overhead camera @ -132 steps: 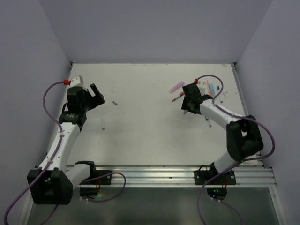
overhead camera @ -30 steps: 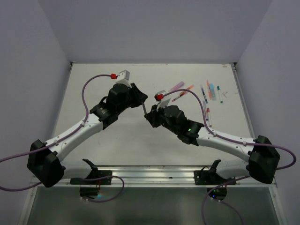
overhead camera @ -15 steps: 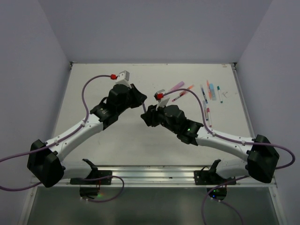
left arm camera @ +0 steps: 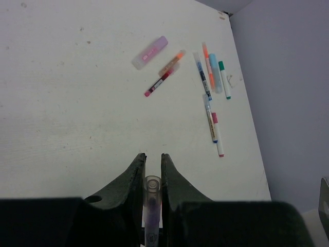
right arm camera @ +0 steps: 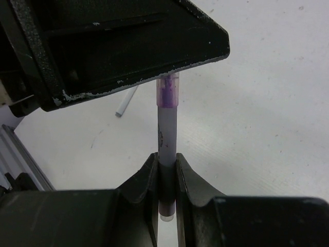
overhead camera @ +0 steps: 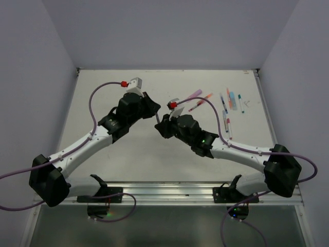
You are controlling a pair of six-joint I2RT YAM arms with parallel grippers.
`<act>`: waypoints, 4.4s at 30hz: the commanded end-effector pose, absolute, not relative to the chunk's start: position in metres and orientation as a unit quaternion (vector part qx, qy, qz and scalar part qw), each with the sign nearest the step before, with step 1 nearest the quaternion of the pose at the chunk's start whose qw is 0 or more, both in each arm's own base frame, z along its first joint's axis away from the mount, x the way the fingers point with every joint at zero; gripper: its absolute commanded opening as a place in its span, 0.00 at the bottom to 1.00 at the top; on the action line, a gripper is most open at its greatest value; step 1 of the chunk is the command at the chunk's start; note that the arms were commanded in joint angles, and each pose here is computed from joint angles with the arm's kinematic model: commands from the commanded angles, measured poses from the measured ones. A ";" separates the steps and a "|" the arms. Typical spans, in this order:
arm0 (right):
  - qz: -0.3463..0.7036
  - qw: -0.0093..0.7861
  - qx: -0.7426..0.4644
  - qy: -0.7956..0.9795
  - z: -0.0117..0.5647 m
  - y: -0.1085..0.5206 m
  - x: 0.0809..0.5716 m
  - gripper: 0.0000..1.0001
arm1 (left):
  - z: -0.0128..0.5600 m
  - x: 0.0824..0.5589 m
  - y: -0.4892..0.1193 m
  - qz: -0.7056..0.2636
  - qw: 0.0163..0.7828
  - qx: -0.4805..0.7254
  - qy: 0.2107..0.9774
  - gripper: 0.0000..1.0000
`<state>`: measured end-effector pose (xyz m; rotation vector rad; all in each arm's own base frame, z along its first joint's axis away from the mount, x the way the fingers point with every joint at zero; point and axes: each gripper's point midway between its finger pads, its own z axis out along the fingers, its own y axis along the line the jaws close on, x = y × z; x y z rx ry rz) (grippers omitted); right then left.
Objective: Open the pen caps
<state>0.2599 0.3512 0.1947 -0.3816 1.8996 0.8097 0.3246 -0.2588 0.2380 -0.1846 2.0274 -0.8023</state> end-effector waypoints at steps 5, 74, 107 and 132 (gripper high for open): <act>0.356 0.473 -0.180 0.786 0.179 0.365 0.248 0.00 | 0.299 0.347 -0.254 -0.339 0.530 -0.108 0.770 0.00; 0.290 0.401 -0.087 0.865 0.096 0.383 0.254 0.00 | 0.228 0.388 -0.124 -0.154 0.521 -0.130 0.830 0.00; 0.273 0.342 -0.052 0.898 0.024 0.453 0.286 0.16 | 0.019 0.363 -0.093 -0.025 0.286 -0.134 0.948 0.31; 0.278 0.347 -0.033 0.895 0.030 0.449 0.286 0.35 | 0.141 0.385 -0.097 -0.081 0.396 -0.161 0.900 0.97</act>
